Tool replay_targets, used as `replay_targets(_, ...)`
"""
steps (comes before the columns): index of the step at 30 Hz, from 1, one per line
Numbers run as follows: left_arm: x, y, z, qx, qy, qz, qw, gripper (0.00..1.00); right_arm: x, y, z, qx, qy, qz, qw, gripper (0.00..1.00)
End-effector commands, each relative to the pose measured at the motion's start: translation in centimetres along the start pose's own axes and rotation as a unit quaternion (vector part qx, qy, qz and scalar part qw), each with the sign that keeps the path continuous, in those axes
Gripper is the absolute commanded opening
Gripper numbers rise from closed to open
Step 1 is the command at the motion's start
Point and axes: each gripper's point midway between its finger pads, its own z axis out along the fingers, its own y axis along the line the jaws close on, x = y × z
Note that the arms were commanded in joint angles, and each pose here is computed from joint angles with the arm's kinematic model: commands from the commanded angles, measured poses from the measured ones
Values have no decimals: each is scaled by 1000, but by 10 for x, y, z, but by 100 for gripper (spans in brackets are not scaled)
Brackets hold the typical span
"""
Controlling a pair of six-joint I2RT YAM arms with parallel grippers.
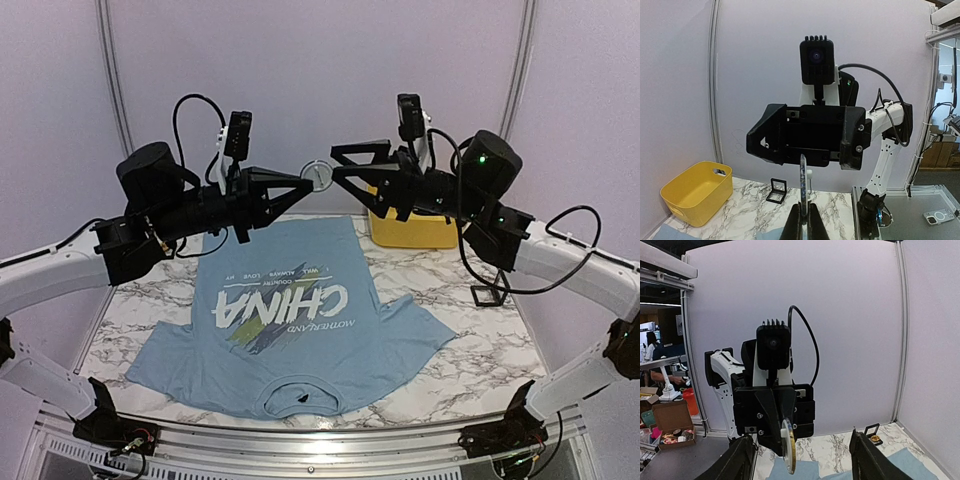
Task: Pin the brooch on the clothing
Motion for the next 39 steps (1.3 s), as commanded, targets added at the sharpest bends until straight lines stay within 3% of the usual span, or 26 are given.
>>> replay_targets(1,-13,-10,-5,4,-18,36,999,0,-4,-5,7,-3,19,19,1000,63)
replay_targets(13,-14,-12,-3,4,-19,47,999,0,10,-3,14,-20,40,37,998,44)
replay_targets(19,-13,-11,-3,0,-18,52,999,0,10,10,10,-50,45,29,997,50)
replay_targets(24,-14,-11,-3,1,-19,55,998,0,14,8,11,-48,51,32,997,45)
replay_targets(39,-8,-14,-1,8,-12,62,998,0,21,-3,12,-19,59,32,998,11)
